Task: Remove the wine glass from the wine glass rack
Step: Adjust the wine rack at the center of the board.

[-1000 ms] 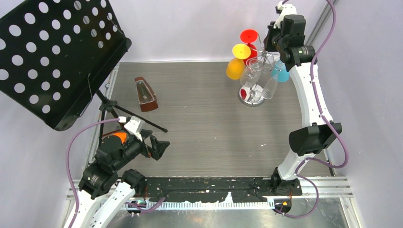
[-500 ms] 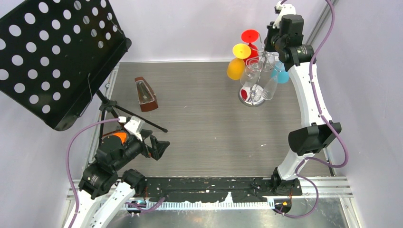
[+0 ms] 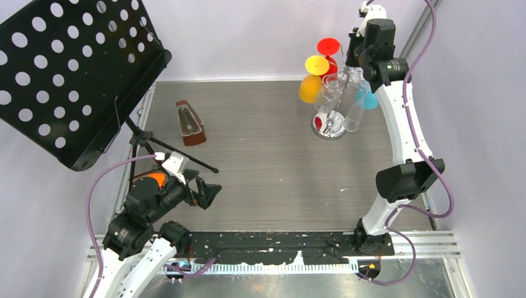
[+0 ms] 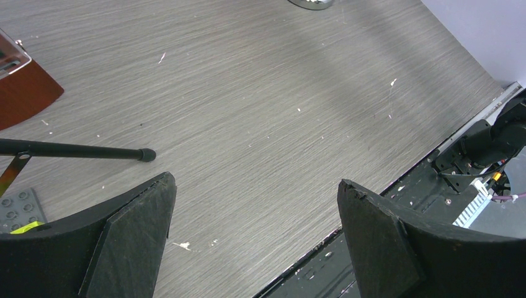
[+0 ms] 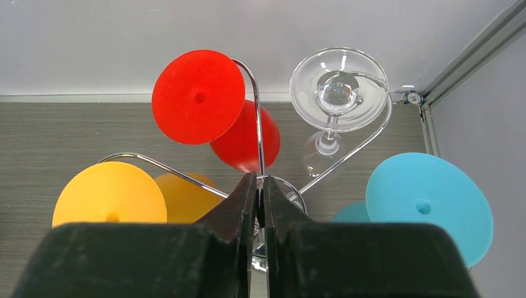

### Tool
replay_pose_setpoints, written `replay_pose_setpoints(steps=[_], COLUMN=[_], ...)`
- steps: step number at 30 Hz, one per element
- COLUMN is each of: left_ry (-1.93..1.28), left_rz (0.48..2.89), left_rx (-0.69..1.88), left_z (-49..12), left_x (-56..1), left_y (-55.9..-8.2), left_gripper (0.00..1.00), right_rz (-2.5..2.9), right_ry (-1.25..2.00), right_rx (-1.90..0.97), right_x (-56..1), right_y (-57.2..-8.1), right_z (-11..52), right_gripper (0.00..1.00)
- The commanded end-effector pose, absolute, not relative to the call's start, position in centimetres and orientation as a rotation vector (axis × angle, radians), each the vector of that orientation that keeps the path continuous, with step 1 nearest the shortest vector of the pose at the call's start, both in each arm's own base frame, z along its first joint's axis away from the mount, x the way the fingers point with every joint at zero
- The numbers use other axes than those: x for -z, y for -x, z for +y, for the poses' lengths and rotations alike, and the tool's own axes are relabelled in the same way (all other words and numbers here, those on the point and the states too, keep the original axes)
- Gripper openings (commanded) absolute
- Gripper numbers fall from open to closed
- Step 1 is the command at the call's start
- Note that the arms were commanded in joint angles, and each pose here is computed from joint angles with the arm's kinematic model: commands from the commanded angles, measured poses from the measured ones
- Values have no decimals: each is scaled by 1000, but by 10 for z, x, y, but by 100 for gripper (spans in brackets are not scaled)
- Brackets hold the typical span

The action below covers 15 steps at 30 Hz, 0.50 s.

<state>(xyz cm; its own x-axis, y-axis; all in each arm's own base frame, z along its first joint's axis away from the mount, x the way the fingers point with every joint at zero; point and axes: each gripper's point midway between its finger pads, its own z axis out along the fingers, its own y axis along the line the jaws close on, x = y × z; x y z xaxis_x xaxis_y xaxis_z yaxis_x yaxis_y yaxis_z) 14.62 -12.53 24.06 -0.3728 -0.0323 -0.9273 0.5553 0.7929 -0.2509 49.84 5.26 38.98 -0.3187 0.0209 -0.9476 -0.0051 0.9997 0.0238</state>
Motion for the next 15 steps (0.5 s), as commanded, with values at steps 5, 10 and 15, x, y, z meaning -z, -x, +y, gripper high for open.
replay_pose_setpoints(steps=[5, 10, 15], left_ry=[-400, -401, -402], left_rz=[1824, 1825, 1825], left_rx=[664, 664, 666], left_z=[-128, -128, -129], left_x=[-248, -248, -248], left_y=[-150, -150, -150], left_gripper=[99, 99, 99], right_rz=[1658, 1668, 1696], right_ry=[-40, -43, -44], right_rx=[-37, -35, -24], right_x=[-465, -461, -454], right_y=[-501, -502, -500], right_z=[52, 52, 50], right_gripper=[25, 31, 37])
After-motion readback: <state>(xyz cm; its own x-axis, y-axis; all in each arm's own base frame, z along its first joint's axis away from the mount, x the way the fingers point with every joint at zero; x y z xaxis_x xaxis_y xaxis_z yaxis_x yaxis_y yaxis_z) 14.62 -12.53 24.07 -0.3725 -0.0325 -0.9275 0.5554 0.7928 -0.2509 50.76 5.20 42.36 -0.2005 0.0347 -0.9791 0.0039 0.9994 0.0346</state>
